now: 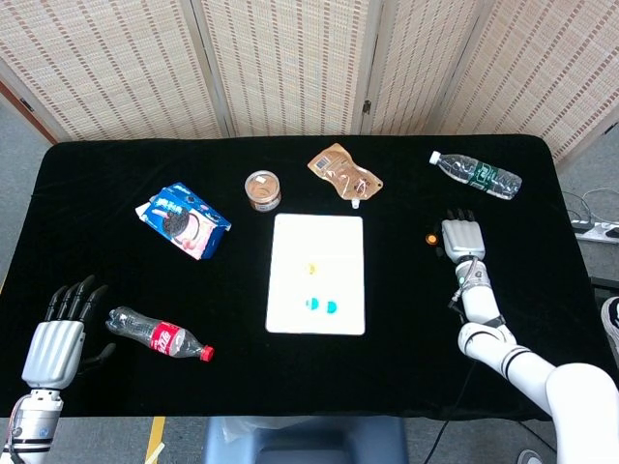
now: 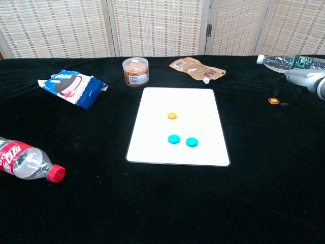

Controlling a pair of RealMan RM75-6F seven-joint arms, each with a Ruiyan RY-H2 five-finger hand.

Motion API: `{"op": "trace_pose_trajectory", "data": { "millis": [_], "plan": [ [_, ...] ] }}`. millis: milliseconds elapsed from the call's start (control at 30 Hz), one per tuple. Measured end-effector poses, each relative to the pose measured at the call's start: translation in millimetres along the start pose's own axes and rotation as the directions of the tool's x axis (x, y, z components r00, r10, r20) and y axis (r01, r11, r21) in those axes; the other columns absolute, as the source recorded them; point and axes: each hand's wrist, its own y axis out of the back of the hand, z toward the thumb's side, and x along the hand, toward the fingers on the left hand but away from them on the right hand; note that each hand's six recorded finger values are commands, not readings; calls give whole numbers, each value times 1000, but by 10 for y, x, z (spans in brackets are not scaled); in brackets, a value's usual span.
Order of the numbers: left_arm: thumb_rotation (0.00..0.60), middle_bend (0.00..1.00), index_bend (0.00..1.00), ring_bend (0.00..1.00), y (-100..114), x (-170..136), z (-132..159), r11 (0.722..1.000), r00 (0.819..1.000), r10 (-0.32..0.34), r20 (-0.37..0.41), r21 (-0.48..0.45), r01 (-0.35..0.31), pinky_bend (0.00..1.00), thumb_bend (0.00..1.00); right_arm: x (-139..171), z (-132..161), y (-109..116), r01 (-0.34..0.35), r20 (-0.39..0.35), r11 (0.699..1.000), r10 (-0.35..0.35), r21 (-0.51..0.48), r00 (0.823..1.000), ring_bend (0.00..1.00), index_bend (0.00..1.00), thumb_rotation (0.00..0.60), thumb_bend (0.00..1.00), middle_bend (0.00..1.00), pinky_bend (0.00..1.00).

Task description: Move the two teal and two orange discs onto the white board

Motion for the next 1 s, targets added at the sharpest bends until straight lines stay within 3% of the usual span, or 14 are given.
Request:
{"op": "trace_pose_trajectory", "data": {
  "millis": [767, 1000],
  "plan": [
    [600, 43, 142, 62, -5, -10, -30, 1000, 1000, -5, -13, 7, 5, 0, 252, -142, 157, -17, -14, -4, 999, 14, 32, 1000, 0, 449, 600, 453, 147, 0],
    [600, 43, 142, 62, 0, -7, -25, 1000, 1000, -2, -8, 5, 2, 0, 252, -113, 167, 51, 10, -17, 1000, -9, 13, 1000, 0, 480, 600, 452, 163, 0]
  ]
}}
